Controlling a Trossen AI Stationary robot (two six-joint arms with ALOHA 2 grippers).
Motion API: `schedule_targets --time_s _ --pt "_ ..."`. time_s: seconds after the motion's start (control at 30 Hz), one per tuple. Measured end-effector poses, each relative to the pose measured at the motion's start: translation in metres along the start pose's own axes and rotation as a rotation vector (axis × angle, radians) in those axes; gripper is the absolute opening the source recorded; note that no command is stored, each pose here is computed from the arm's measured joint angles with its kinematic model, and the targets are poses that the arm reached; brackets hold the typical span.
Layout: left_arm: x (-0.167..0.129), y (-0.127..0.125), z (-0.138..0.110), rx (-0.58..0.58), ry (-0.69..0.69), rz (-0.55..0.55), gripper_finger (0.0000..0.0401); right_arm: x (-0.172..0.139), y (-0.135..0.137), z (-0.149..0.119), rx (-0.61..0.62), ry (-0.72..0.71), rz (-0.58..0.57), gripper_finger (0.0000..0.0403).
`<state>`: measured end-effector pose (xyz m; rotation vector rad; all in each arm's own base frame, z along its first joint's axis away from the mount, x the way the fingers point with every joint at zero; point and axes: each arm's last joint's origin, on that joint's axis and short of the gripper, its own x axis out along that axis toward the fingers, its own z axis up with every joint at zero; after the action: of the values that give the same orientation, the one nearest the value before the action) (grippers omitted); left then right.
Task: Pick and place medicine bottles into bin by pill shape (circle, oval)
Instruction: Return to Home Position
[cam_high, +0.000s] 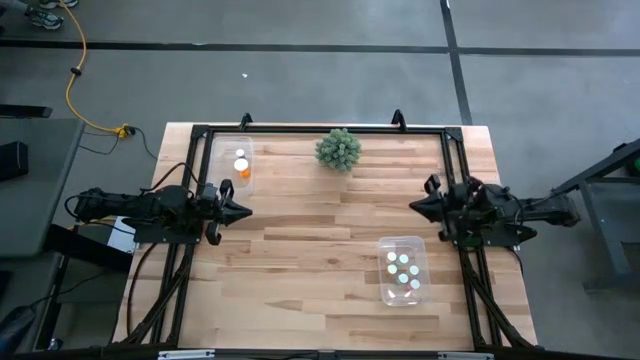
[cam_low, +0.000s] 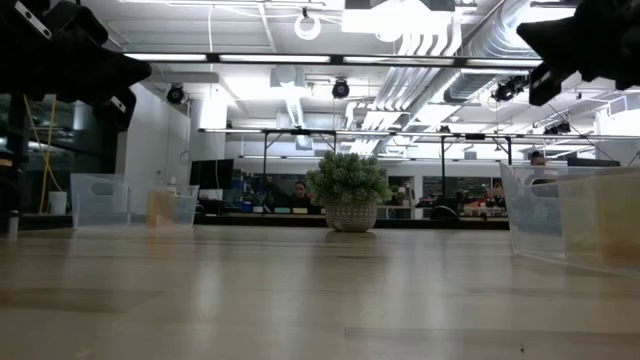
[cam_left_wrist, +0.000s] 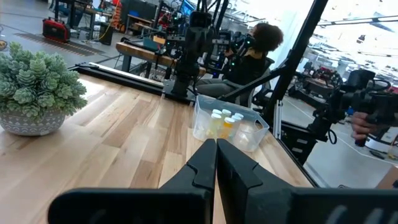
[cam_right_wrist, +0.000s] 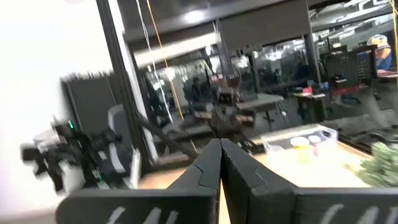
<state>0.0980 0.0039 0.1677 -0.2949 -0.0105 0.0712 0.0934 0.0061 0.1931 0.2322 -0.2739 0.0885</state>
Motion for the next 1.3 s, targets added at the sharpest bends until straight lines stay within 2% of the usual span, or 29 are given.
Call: schedule_targets --time_s 0.2,0.3,0.47,0.8,1.3 --pt "0.000 0.000 0.000 0.001 0.000 0.000 0.0003 0.000 -0.002 -0.006 -0.109 0.079 -0.047 0.0000" --pt "0.000 0.000 0.000 0.001 0.000 0.000 0.0003 -0.002 -0.006 -0.015 -0.119 0.158 -0.130 0.0000" --pt "0.000 0.000 0.000 0.001 0.000 0.000 0.0003 -0.003 -0.008 -0.022 -0.128 0.244 -0.150 0.0000" --pt "0.000 0.000 0.000 0.000 0.000 0.000 0.0003 -0.003 -0.008 -0.023 -0.082 0.246 -0.156 0.0000" --pt "0.000 0.000 0.000 0.001 0.000 0.000 0.0003 -0.003 -0.008 -0.023 -0.083 0.248 -0.155 0.0000"
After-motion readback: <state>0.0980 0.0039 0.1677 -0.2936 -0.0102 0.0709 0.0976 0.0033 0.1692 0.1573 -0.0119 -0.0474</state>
